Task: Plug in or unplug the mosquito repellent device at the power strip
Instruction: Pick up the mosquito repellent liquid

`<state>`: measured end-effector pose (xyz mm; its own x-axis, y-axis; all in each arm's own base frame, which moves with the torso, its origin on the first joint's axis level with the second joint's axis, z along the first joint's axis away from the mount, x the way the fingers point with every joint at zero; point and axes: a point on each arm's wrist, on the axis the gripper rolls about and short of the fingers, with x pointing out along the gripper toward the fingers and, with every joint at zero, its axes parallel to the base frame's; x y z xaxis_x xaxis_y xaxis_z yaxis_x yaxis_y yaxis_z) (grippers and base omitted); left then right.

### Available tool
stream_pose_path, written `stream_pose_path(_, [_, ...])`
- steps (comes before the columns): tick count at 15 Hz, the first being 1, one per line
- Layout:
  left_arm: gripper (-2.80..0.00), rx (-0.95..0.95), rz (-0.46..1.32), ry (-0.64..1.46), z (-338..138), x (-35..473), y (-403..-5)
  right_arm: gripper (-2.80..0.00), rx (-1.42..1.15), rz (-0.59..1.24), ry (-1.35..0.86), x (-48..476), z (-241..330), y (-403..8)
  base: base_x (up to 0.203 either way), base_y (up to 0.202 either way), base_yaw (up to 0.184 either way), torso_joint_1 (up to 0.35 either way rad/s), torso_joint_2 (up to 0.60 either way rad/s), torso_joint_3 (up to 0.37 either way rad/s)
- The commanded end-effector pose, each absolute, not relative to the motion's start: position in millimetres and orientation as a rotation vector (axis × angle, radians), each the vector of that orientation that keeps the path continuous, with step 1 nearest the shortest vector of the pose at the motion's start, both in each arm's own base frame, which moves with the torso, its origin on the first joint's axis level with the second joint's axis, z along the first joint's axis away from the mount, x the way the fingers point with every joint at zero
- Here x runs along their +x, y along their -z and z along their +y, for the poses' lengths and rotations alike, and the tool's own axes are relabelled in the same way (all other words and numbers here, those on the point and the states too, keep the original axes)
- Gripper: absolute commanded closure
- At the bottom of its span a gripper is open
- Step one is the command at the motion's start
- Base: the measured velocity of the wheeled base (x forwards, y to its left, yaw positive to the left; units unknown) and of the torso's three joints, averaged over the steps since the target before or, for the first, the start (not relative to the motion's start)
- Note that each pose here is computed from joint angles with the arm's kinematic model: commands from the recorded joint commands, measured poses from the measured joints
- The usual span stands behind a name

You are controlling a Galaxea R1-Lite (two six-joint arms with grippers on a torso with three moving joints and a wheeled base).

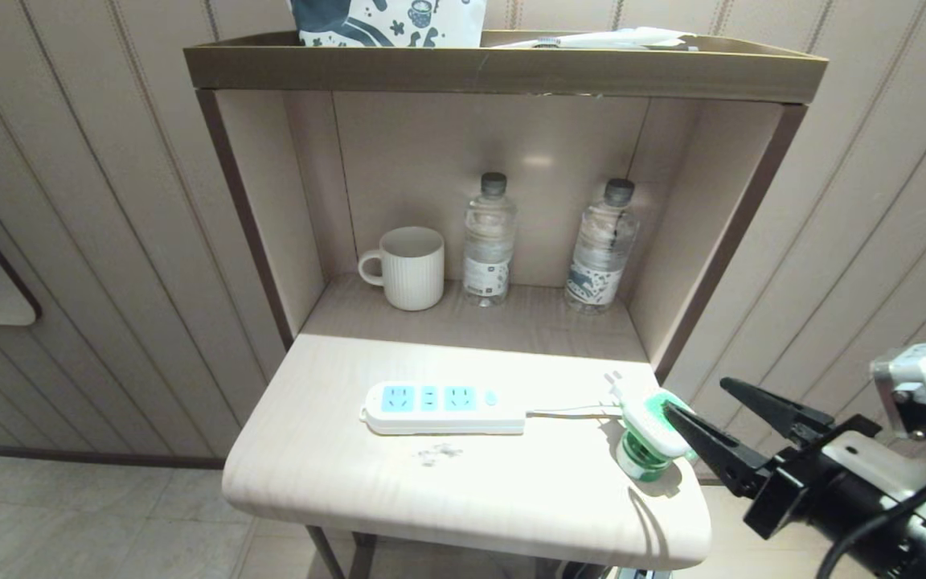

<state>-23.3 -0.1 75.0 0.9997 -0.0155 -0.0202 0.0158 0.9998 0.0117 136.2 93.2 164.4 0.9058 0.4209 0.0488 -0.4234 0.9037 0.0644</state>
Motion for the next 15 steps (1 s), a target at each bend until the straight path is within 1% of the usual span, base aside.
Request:
stream_pose_path(1, [0.0,0.012,0.021,0.015,0,-23,-75,-2.8,0.062,-0.007,-0.436,145,100,-148,0.0,0.0,0.0,0.0,0.0,0.0])
stream_pose_path(3, [0.0,0.012,0.021,0.015,0,-23,-75,-2.8,0.077,-0.043,-0.43,148,105,-142,0.0,0.0,0.0,0.0,0.0,0.0])
stream_pose_path(5, [0.0,0.012,0.021,0.015,0,-23,-75,-2.8,0.073,-0.022,-0.412,147,113,-133,0.0,0.0,0.0,0.0,0.0,0.0])
stream_pose_path(15, [0.0,0.012,0.021,0.015,0,-23,-75,-2.8,0.072,-0.015,-0.39,146,121,-131,0.0,0.0,0.0,0.0,0.0,0.0])
